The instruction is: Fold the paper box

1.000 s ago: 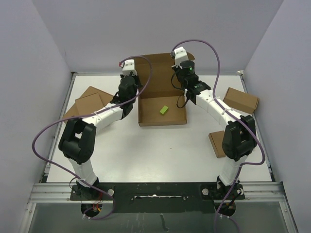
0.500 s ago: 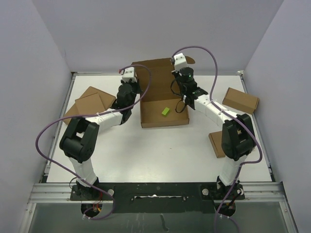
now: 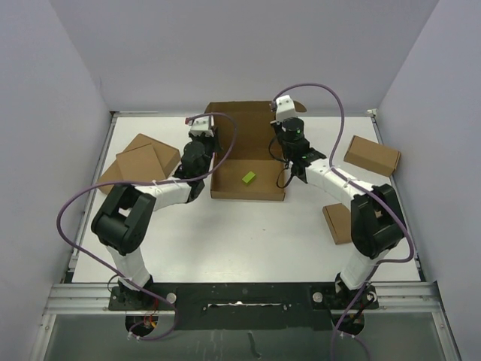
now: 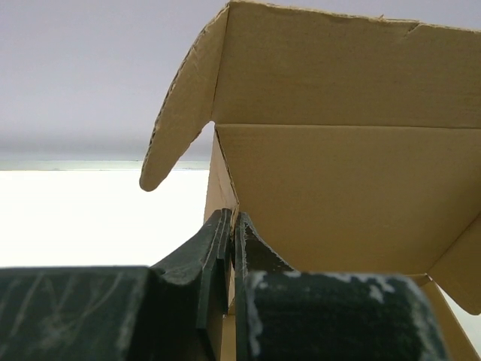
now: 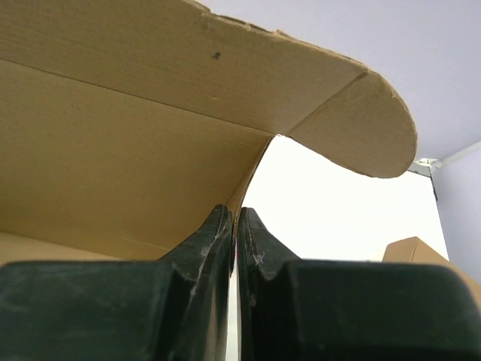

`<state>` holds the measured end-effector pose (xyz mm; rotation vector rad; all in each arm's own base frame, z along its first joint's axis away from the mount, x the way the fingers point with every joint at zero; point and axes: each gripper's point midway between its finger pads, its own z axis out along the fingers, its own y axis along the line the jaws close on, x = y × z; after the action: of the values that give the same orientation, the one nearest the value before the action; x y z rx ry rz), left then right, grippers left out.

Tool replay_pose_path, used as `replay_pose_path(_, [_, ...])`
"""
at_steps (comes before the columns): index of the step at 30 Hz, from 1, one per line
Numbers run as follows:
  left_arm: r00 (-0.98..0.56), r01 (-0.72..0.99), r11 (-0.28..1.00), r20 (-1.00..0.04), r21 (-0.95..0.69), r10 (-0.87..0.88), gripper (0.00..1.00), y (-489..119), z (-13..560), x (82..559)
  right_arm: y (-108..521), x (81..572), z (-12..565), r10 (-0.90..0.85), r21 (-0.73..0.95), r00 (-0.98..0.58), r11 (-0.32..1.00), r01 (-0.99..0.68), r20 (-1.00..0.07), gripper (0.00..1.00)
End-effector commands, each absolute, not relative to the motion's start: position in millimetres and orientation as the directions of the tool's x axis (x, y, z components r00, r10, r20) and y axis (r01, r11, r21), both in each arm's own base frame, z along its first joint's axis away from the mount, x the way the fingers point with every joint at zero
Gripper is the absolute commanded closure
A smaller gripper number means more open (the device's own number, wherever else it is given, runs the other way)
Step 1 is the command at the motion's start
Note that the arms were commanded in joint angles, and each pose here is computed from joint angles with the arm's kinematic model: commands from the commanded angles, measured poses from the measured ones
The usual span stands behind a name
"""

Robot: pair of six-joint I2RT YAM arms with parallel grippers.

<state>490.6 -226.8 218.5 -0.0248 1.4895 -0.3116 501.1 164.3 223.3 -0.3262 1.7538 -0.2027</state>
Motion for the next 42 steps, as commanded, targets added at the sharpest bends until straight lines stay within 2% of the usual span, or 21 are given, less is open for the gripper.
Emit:
replay_pose_path(1, [0.029, 0.351, 0.907, -0.965, -0.234, -0.26, 1.0, -266.9, 233.3, 458.0, 213.4, 478.3, 233.7, -0.264, -0.226, -0.123, 0.94, -0.257, -0.957, 0.95])
replay_pose_path(16, [0.019, 0.378, 0.901, -0.971, -0.216, -0.24, 1.0, -260.7, 228.1, 435.5, 215.3, 447.8, 218.8, -0.178, -0.121, -0.212, 0.959, -0.256, -0.961, 0.92])
replay_pose_path(36, [-0.013, 0.405, 0.896, -0.981, -0.183, -0.194, 1.0, -254.8, 207.6, 402.8, 203.3, 407.4, 191.1, -0.237, -0.149, -0.269, 0.94, -0.307, -0.934, 0.91])
replay_pose_path(42, [-0.018, 0.406, 0.896, -0.982, -0.178, -0.187, 1.0, -250.2, 200.9, 392.4, 195.4, 393.2, 185.0, -0.258, -0.153, -0.285, 0.927, -0.344, -0.923, 0.85])
